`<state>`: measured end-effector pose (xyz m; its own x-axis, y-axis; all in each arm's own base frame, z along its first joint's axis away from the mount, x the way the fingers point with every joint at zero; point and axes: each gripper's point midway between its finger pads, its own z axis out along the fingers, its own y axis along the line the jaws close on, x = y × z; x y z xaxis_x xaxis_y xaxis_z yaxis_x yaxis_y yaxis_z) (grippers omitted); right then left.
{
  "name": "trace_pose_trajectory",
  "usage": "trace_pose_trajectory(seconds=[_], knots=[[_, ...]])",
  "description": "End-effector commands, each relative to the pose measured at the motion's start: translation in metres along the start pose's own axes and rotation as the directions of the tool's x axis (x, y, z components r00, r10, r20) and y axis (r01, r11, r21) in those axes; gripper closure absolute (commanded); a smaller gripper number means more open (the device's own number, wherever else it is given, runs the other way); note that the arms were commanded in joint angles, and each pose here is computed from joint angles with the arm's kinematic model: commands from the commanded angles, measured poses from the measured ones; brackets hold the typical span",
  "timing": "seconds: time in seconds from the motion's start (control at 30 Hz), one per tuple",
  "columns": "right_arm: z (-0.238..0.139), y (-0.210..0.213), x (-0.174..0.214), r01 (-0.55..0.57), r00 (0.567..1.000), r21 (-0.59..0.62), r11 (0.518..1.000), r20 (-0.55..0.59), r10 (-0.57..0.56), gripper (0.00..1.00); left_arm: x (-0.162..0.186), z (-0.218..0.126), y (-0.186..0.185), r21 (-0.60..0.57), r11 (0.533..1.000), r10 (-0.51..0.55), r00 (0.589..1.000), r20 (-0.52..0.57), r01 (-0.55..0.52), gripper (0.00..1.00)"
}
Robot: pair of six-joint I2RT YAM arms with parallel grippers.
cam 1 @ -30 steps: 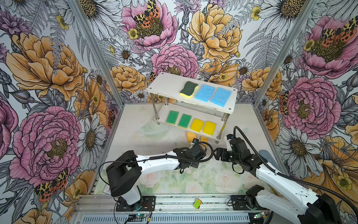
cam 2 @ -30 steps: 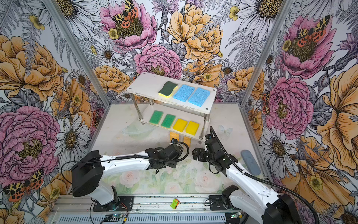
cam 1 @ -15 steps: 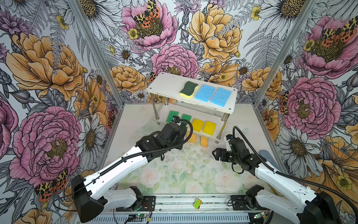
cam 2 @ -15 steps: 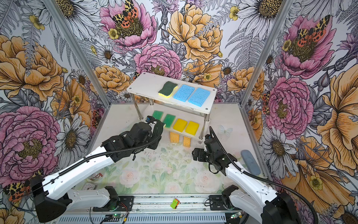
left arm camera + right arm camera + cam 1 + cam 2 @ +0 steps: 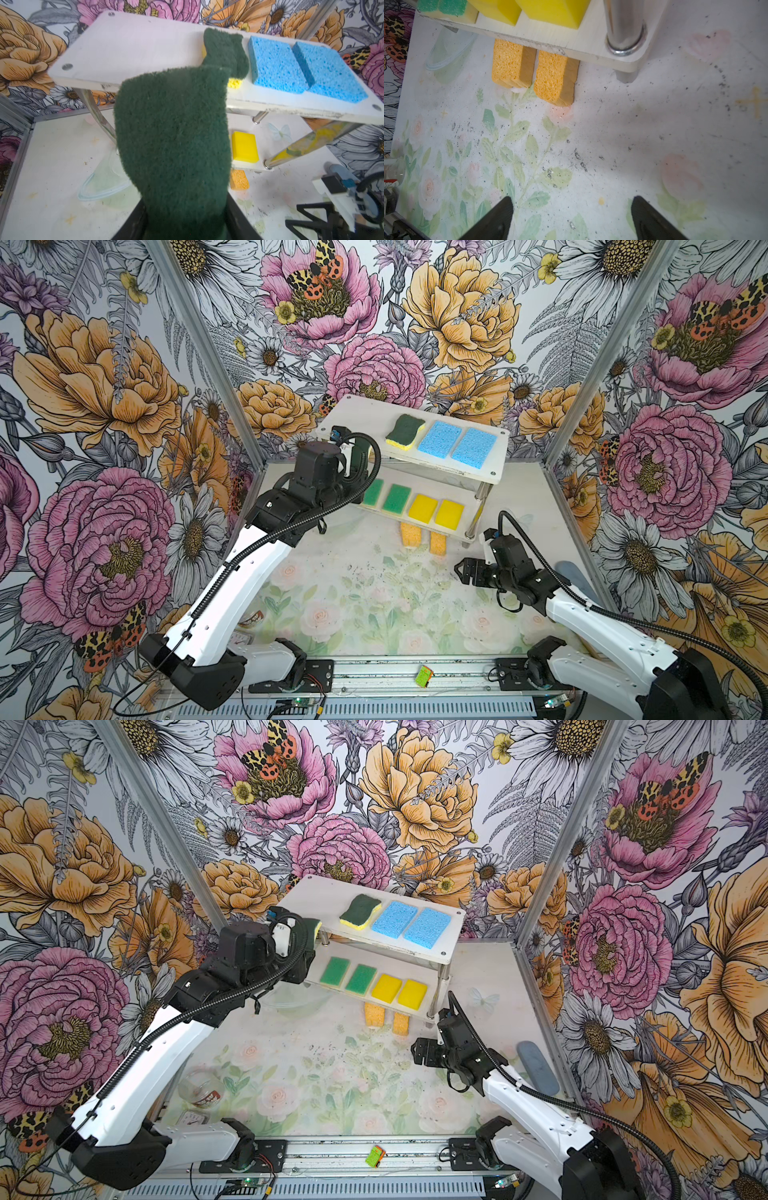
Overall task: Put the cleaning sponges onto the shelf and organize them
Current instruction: 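Lift the green scrub sponge and carry it up over the top shelf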
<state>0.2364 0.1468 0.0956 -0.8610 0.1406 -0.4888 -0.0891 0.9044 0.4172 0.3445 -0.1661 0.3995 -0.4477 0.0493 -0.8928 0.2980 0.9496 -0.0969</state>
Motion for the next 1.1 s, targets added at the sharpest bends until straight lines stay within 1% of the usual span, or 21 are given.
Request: trace_pose_trajectory(seconds=[0.0,0.2,0.3,0.4,0.6,0.63,0.77,0.93,1.07], knots=[[-0.007,0.005,-0.010,0.007,0.999,-0.018,1.000,0.035,-0.006,0.09,-0.026,0.006,0.002,0.030,0.998,0.061,0.998,0.033,-0.062,0.54],[-0.009,0.004,-0.008,0.000,0.999,-0.023,1.000,0.045,0.001,0.09,-0.065,0.036,0.018,0.032,0.995,0.092,0.993,0.068,-0.094,0.53],[-0.010,0.004,-0.007,-0.005,0.999,-0.023,1.000,0.048,0.006,0.09,-0.078,0.051,0.024,0.040,0.994,0.099,0.992,0.079,-0.102,0.53],[-0.011,0.004,-0.007,-0.008,0.999,-0.024,1.000,0.051,0.009,0.09,-0.085,0.068,0.023,0.044,0.988,0.145,0.986,0.081,-0.149,0.52],[-0.011,0.004,-0.007,-0.009,0.999,-0.024,1.000,0.051,0.010,0.09,-0.087,0.098,0.024,0.048,0.982,0.180,0.982,0.059,-0.183,0.49],[-0.011,0.003,-0.008,-0.010,0.999,-0.023,1.000,0.052,0.011,0.09,-0.081,0.110,0.026,0.051,0.982,0.181,0.983,0.032,-0.182,0.49],[-0.010,0.003,-0.007,-0.010,0.999,-0.021,1.000,0.051,0.011,0.09,-0.077,0.130,0.027,0.063,0.982,0.180,0.984,0.008,-0.180,0.49],[-0.010,0.002,-0.006,-0.015,0.999,-0.020,1.000,0.050,0.016,0.09,-0.073,0.147,0.032,0.069,0.985,0.161,0.987,-0.010,-0.160,0.48],[-0.011,0.002,-0.006,-0.017,0.998,-0.021,1.000,0.054,0.018,0.09,-0.070,0.152,0.031,0.090,0.984,0.156,0.988,-0.018,-0.154,0.48]])
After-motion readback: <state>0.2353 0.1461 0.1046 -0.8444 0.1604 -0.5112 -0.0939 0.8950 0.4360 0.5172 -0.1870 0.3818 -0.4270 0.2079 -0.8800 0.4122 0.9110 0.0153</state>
